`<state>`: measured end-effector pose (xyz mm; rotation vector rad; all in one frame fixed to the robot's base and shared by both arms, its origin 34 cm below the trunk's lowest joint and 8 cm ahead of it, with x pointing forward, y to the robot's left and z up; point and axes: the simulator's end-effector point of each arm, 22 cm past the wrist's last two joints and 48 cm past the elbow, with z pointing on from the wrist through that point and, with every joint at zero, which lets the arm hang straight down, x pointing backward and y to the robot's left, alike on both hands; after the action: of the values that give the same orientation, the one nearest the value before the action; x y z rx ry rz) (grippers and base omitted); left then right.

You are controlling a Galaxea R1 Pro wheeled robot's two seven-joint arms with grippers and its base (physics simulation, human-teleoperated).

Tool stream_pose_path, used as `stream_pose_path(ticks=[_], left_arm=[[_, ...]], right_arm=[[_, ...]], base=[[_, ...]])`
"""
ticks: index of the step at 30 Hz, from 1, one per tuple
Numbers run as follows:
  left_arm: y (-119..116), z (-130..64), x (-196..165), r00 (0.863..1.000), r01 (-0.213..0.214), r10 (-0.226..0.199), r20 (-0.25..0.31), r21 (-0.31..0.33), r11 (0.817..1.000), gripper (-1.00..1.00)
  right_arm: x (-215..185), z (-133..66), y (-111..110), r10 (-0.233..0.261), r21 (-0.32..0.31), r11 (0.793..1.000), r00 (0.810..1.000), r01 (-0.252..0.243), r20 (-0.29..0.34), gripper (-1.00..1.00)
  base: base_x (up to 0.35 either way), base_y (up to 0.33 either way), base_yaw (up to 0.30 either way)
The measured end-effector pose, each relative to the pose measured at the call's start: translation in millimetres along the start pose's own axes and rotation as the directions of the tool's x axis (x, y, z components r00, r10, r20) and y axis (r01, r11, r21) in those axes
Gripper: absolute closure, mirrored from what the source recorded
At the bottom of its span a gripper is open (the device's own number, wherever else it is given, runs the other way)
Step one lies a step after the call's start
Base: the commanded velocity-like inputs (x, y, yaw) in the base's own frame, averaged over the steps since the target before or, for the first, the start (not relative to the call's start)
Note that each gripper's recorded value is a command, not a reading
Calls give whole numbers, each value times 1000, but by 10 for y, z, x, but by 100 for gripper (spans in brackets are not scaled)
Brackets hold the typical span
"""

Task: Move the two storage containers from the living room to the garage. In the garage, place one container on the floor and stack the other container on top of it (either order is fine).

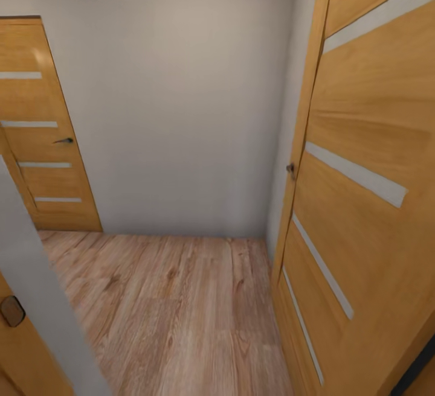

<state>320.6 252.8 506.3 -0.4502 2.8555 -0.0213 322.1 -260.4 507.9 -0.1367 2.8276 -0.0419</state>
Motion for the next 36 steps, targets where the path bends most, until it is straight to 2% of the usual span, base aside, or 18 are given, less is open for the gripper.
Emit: stream_pose_path(ticks=[13,23,30,36], left_arm=[[5,1,-14,1000,0,0,5,-1,1000,-100],[11,3,-24,1000,1,-1,9,-2,1000,-100],[1,2,-24,1000,1,-1,10,0,1000,-100],[0,2,-24,1000,1,-1,10,0,1000,-100]], right_arm=[[1,1,0,0,0,1000,1000,0,-1,-100],[10,2,8,4,0,1000,1000,-4,-5,-100],[6,3,2,4,0,1000,1000,-4,-4,-100],[6,2,0,5,0,1000,1000,-5,-3,-100]], base=[[280,-136,0],[31,-10,13],[0,0,235],[0,0,63]])
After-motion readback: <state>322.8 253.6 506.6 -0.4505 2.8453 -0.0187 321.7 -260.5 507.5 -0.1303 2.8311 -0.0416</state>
